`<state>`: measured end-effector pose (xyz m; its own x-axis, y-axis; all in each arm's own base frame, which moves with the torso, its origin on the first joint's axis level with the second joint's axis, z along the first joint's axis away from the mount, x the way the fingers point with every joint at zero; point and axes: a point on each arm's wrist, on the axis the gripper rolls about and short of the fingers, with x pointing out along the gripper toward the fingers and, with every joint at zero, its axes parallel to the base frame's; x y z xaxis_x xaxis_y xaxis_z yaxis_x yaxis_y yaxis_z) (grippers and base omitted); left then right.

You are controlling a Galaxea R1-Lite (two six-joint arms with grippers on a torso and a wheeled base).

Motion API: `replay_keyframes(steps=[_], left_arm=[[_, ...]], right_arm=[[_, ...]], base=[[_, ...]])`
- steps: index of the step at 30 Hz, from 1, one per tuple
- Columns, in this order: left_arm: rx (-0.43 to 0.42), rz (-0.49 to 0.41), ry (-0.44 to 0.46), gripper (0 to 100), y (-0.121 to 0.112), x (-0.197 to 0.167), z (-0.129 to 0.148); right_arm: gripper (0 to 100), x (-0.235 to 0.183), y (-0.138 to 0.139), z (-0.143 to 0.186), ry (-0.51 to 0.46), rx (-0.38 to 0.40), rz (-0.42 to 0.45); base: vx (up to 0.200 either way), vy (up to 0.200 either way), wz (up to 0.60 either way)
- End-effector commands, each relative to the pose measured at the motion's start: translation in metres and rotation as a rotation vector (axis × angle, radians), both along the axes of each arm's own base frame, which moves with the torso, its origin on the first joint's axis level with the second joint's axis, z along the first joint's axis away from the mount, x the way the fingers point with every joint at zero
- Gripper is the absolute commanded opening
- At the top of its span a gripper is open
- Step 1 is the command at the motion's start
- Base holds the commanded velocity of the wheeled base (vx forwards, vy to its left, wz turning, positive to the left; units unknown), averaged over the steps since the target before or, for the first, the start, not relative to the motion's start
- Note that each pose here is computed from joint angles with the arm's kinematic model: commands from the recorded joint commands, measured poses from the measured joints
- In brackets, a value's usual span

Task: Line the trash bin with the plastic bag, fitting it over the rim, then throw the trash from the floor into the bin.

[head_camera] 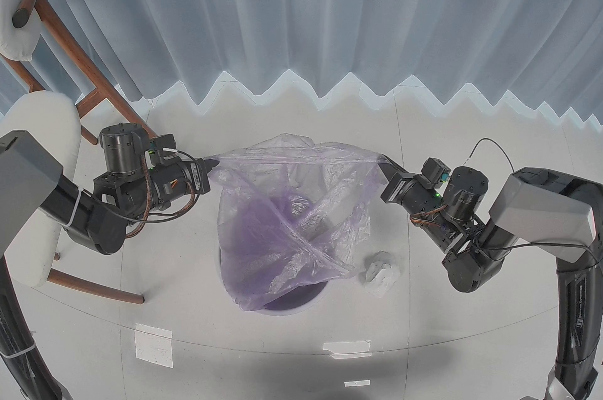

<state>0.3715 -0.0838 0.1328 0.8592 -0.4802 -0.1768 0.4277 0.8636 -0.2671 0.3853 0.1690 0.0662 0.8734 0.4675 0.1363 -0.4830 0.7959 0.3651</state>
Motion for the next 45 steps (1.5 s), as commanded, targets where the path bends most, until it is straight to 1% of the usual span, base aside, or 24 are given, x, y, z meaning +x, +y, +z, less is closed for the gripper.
replay_keyframes(steps=[1,4,6,11,14,17,22,27,29,31,34,36,41,43,45], left_arm=[[-0.023,0.021,0.042,0,0.003,0.016,-0.017],[-0.04,0.025,0.048,0,0.003,0.018,-0.017],[-0.04,0.026,0.065,0,0.001,0.024,-0.026],[-0.037,0.038,0.091,0,0.004,0.035,-0.042],[-0.037,0.041,0.091,0,0.004,0.04,-0.045],[-0.05,0.046,0.118,0,0.003,0.045,-0.055],[-0.08,0.056,0.145,0,0.006,0.045,-0.056],[-0.079,0.061,0.153,0,0.006,0.045,-0.058],[-0.074,0.069,0.169,0,0.008,0.048,-0.066],[-0.073,0.072,0.169,0,0.009,0.049,-0.067],[-0.074,0.089,0.162,0,0.017,0.051,-0.067],[-0.077,0.083,0.156,0,0.018,0.05,-0.064],[-0.082,0.072,0.144,0,0.019,0.037,-0.051],[-0.082,0.066,0.144,0,0.02,0.036,-0.049],[-0.072,0.069,0.154,0,0.021,0.035,-0.053]], right_arm=[[0,0.009,0.003,-0.027,0.041,-0.017,-0.001],[0,0.009,0.004,-0.034,0.056,-0.023,-0.001],[0,0.012,0.005,-0.044,0.07,-0.029,-0.001],[0,0.014,0.005,-0.055,0.088,-0.037,-0.001],[0,0.014,0.006,-0.061,0.101,-0.04,0.001],[0,0.015,0.008,-0.069,0.108,-0.046,0.003],[0,0.014,0.008,-0.074,0.123,-0.046,0.005],[0,0.01,0.011,-0.077,0.137,-0.053,0.014],[0,0.006,0.013,-0.085,0.164,-0.065,0.024],[0,0.005,0.013,-0.086,0.168,-0.067,0.024],[0,0.006,0.011,-0.086,0.168,-0.067,0.019],[0,0.007,0.009,-0.084,0.163,-0.064,0.016],[0,0.005,0.006,-0.068,0.112,-0.045,0.008],[0,0.001,0.004,-0.062,0.118,-0.043,0.012],[0,-0.004,0.002,-0.064,0.142,-0.052,0.016]], base=[[0.0,0.0,0.0],[0.0,0.0,0.0],[0.0,0.0,0.0],[0.0,0.0,0.0],[0.0,0.0,0.0],[0.0,0.0,0.0],[0.0,0.0,0.0],[0.0,0.0,0.0],[0.0,0.0,0.0],[0.0,0.0,0.0],[0.0,0.0,0.0],[0.0,0.0,0.0],[0.0,0.0,0.0],[0.0,0.0,0.0],[0.0,0.0,0.0]])
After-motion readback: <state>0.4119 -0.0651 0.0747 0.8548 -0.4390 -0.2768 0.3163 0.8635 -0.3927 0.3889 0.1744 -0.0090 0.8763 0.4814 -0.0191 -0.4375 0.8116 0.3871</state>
